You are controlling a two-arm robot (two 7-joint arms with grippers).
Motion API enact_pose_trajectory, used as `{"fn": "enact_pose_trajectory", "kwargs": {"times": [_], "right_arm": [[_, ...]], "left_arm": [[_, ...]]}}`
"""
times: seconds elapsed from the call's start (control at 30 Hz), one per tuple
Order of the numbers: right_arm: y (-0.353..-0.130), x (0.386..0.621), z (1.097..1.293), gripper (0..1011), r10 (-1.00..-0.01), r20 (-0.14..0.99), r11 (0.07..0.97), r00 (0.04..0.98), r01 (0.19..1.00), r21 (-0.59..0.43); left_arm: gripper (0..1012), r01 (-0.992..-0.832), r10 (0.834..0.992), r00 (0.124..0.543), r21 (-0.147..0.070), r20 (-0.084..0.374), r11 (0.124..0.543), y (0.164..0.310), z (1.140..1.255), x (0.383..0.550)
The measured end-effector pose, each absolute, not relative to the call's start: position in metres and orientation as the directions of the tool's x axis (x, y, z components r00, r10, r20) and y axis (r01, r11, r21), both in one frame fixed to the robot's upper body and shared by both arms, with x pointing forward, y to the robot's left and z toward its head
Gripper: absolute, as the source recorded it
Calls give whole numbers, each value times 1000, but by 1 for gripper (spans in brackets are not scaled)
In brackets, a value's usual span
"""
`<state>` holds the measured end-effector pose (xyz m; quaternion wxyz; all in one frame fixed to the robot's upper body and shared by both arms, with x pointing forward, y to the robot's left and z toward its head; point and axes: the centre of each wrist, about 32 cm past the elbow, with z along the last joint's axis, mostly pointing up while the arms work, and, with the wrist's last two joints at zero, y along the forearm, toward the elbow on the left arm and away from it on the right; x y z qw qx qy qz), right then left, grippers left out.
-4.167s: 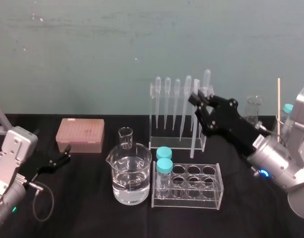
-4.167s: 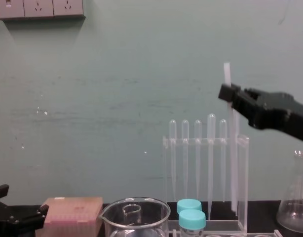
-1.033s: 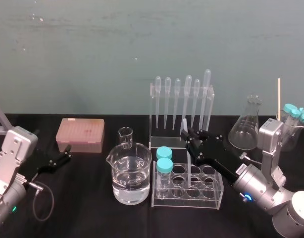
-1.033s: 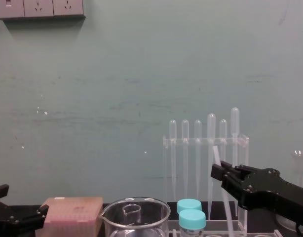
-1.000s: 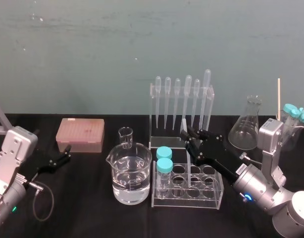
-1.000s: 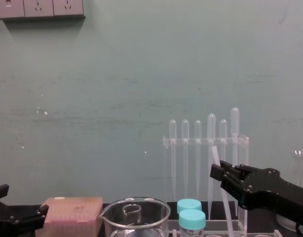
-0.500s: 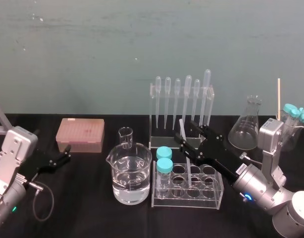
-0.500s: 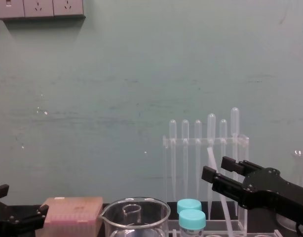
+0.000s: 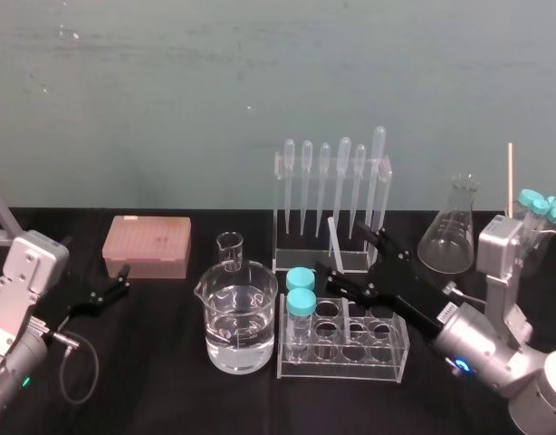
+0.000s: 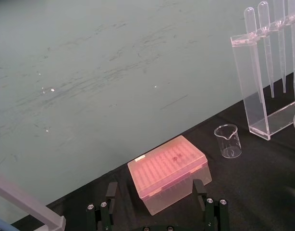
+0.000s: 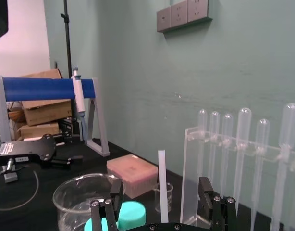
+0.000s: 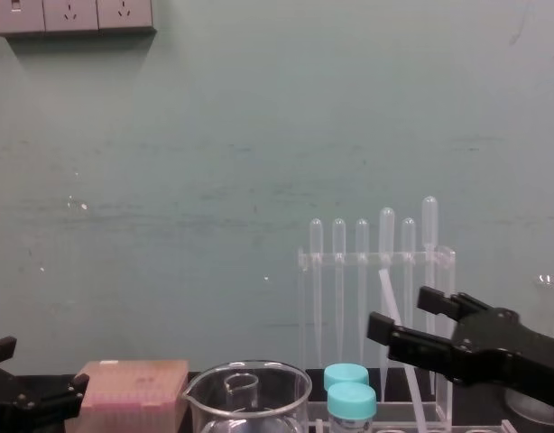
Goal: Pick up the stirring rod with one hand, then place it down.
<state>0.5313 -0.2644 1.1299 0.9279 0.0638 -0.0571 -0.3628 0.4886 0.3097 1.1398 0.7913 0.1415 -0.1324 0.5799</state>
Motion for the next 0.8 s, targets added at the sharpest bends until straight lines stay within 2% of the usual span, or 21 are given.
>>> {"fn": "enact_pose_trajectory", "kwargs": {"times": [0.23,0.4,0.53,0.6,0.67,0.7,0.8], "right_arm": [[-277,507,1133,1000,-710,43,702,703,703,116],[-291,483,1132,1000,-761,34,648,648,755,102],[-295,477,1128,1000,-823,47,566,566,810,154],[-295,476,1125,1000,-878,67,478,474,860,179],[-295,477,1123,1000,-906,86,424,415,888,179],[-295,478,1120,1000,-930,108,366,351,915,171],[-296,480,1115,1000,-954,131,286,269,949,133]], "left_arm": [[1000,-955,880,292,70,374,287,310,1140,489],[1000,-955,880,292,70,374,287,310,1140,489],[1000,-955,880,292,70,374,287,310,1140,489],[1000,-955,880,292,70,374,287,310,1140,489],[1000,-955,880,292,70,374,287,310,1140,489],[1000,-955,880,292,70,374,287,310,1140,489],[1000,-955,880,292,70,374,287,310,1140,489]]}}
